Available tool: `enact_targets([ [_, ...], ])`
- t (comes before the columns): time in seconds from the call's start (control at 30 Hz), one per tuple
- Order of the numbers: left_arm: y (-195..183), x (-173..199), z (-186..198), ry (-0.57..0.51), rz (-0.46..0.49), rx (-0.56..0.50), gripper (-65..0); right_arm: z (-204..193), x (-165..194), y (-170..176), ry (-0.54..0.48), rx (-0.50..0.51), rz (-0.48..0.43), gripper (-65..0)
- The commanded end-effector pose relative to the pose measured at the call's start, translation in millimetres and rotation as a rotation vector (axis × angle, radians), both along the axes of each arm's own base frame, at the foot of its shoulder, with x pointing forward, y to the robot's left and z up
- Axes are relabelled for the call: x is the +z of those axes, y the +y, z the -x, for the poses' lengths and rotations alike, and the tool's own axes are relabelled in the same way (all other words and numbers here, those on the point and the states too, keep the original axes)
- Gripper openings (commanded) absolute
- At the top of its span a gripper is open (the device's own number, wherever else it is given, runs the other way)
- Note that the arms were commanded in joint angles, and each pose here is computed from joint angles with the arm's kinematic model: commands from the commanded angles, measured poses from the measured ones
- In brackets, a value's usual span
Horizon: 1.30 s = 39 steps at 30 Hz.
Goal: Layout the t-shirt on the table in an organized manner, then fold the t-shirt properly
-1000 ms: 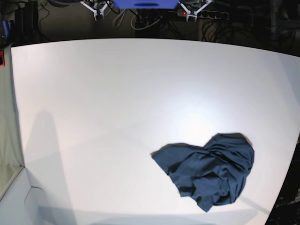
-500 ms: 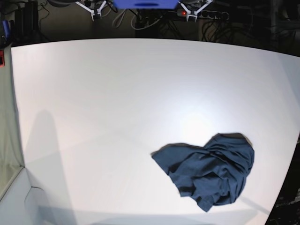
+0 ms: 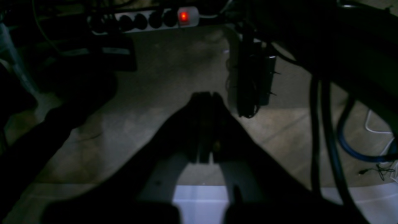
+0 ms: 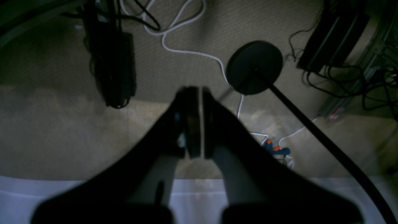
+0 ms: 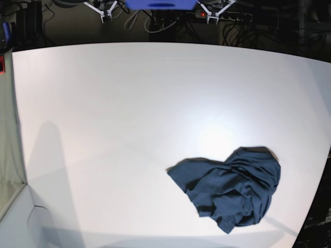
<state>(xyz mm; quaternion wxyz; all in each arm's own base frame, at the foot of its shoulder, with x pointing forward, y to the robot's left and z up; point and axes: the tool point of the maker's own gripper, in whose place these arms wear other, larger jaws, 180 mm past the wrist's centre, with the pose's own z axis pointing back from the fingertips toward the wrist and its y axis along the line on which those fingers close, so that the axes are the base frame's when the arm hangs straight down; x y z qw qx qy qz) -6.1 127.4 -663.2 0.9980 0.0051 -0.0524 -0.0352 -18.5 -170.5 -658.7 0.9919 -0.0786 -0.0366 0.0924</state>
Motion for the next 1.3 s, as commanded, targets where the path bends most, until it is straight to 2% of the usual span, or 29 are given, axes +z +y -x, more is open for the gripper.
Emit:
enact_targets([
  [0.0, 3.4, 0.3, 3.3, -0.001, -0.022, -0.002, -64.8, 2.4, 0.7, -3.8, -0.004, -0.003, 0.012, -65.0],
  [0.1, 22.1, 2.2, -1.1, -0.018, -0.129, -0.007, -64.8, 1.8, 0.7, -3.7, -0.005, -0.003, 0.012, -65.0],
  [0.17, 28.1, 3.3, -2.2, -0.022, -0.163, -0.006, -64.8, 1.8, 0.7, -3.7, -0.005, -0.003, 0.012, -65.0],
  [0.63, 28.2, 3.4, -3.0, -0.027, -0.160, -0.009, -64.8, 2.9, 0.7, -2.7, -0.004, -0.003, 0.010, -65.0],
  [0.83, 43.9, 6.2, 19.4, -0.010, -0.183, -0.016, -64.8, 16.1, 2.7, -15.2, 0.011, -0.008, 0.028, -65.0],
  [1.03, 63.2, 18.6, 30.8, -0.068, -0.205, -0.020, -64.8, 24.4, 18.3, -22.5, -0.068, 0.017, 0.014, -65.0],
  [1.27, 68.5, 43.2, 29.1, -0.176, -0.203, -0.028, -64.8, 21.2, 48.5, -27.6, -0.179, 0.051, -0.010, -65.0],
])
